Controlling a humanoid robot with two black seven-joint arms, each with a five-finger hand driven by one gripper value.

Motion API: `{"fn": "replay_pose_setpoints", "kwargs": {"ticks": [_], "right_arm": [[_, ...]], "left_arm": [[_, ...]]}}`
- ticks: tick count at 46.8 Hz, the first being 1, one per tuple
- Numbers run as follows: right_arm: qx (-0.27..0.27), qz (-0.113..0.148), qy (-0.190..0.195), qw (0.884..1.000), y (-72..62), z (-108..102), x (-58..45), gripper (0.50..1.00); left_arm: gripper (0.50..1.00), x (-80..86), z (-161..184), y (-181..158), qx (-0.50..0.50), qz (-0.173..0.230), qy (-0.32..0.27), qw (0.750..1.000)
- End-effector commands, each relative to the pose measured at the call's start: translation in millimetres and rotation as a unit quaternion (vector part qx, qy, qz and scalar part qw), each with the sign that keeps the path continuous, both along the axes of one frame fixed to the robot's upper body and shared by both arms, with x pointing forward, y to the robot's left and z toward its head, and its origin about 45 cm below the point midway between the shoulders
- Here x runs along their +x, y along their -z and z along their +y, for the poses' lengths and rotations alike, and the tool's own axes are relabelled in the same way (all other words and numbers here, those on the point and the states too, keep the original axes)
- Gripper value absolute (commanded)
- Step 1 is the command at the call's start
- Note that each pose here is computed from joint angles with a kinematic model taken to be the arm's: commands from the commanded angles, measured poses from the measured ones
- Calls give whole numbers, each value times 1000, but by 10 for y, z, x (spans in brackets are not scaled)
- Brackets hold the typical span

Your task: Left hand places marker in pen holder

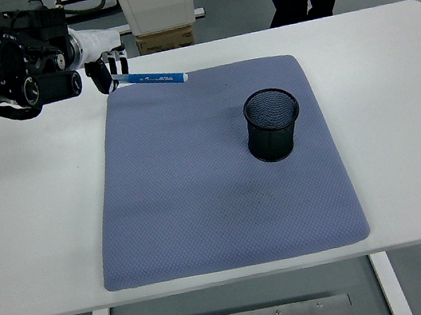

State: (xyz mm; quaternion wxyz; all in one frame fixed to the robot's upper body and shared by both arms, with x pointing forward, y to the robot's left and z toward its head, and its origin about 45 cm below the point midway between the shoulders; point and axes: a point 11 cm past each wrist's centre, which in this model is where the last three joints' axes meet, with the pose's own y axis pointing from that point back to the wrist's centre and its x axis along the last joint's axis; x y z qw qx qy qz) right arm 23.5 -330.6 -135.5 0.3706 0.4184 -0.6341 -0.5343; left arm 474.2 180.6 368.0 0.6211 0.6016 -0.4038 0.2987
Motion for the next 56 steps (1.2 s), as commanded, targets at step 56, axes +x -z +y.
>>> {"fn": "replay_pose_setpoints", "kwargs": {"ticks": [56], "right_arm": [[1, 0, -1, 1000, 0, 6, 2, 1000]], "left_arm": [[500, -13, -511, -622, -1, -58, 115, 992]]}}
